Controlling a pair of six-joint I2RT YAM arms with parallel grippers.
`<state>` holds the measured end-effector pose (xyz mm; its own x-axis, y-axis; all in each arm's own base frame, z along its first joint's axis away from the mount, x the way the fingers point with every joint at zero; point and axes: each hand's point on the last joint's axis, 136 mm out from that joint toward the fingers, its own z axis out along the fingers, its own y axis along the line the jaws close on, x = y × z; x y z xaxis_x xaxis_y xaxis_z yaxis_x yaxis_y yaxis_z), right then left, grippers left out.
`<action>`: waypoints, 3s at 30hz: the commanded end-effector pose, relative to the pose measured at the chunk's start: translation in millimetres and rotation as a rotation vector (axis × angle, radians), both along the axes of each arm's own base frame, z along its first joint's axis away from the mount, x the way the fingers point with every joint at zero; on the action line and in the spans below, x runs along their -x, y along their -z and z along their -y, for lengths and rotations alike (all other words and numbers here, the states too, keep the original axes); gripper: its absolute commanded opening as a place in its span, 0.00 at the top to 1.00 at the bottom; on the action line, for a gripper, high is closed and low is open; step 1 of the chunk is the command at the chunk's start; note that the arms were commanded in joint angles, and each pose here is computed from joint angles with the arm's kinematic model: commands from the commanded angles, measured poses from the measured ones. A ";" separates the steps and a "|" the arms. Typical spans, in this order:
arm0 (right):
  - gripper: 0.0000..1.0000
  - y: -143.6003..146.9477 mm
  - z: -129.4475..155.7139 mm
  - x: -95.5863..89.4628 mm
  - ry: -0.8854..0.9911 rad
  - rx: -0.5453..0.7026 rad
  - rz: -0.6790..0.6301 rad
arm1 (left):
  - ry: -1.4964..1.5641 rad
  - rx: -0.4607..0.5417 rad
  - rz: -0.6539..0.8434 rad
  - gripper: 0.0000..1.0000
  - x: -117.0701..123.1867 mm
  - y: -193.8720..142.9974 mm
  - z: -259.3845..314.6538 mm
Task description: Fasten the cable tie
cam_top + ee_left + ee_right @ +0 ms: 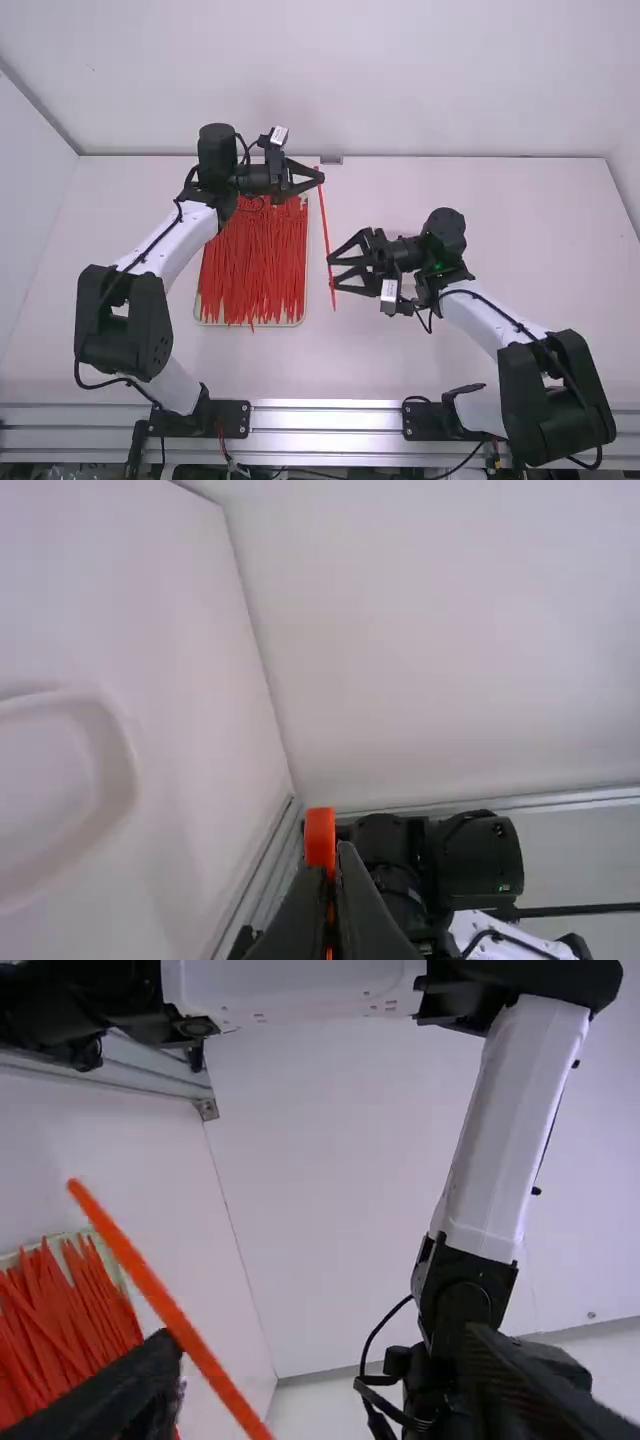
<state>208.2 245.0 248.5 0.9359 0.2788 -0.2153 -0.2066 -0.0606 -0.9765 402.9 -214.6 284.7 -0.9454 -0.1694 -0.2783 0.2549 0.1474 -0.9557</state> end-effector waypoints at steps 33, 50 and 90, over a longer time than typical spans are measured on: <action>1.00 5.1 -8.0 14.0 -0.059 0.024 -0.070 | 0.025 -0.003 0.108 0.98 0.2 -11.2 -0.3; 1.00 5.1 -8.2 12.5 -0.050 0.025 -0.075 | 0.054 -0.006 0.148 0.98 5.0 -11.6 3.1; 1.00 8.3 -12.8 -0.6 0.030 0.099 -0.351 | 0.129 0.002 0.223 0.98 17.1 -12.2 2.8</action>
<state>210.3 257.5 244.2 0.8841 0.2296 -0.4071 -0.3944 -0.1008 -0.9134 391.3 -217.0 286.8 -0.8996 -0.0899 -0.4274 0.4147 0.1309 -0.9005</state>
